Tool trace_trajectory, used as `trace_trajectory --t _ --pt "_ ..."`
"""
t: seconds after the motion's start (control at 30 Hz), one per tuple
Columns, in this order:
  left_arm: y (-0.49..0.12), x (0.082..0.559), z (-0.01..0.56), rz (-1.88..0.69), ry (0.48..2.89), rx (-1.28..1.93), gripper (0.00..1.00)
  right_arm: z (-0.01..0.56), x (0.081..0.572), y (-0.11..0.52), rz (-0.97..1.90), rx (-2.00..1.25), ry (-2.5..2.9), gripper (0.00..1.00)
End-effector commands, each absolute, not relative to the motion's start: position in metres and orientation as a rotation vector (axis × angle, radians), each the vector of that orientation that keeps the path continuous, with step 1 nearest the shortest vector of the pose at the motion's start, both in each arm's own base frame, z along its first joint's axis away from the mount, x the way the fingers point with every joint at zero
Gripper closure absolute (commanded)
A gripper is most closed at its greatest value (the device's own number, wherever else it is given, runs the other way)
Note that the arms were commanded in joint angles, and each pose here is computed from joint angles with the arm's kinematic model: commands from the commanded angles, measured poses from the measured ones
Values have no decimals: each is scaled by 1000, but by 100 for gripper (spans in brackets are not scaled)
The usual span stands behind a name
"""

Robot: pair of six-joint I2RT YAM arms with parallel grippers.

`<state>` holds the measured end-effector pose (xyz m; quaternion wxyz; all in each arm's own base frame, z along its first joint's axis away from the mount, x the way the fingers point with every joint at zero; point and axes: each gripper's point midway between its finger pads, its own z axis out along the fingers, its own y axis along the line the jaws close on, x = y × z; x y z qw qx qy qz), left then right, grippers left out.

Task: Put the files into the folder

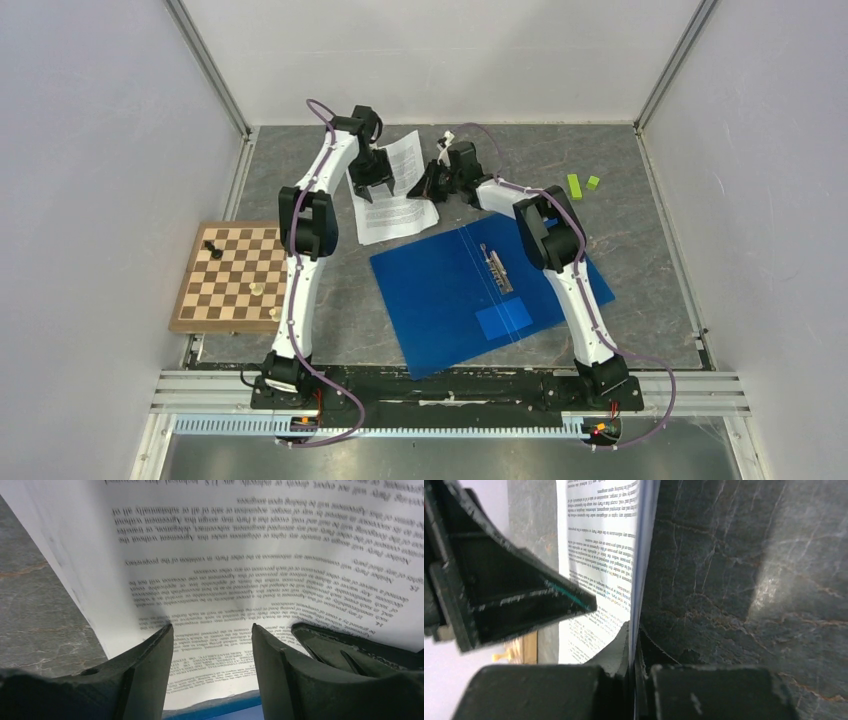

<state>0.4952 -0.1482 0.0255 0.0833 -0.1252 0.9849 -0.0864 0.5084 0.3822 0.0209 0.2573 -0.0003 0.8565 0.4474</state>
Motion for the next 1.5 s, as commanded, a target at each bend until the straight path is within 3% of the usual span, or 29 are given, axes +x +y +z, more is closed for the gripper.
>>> trace_trajectory --t 0.0,0.23,0.53,0.93,1.1,1.47 --pt "-176 503 100 -361 2768 -309 33 60 533 385 1073 -52 2214 100" --pt "-175 466 169 -370 2592 -410 33 144 555 373 905 -98 2059 100" --pt "-189 412 192 -478 2488 -506 34 221 539 326 648 -142 2002 100" --pt "-259 345 150 -424 2489 -634 36 308 451 213 254 -126 1952 100" --pt "-301 321 129 -379 2483 -684 42 336 410 167 130 -93 1907 100" --pt "-356 295 91 -238 2534 -573 42 370 350 129 127 -69 1833 100"
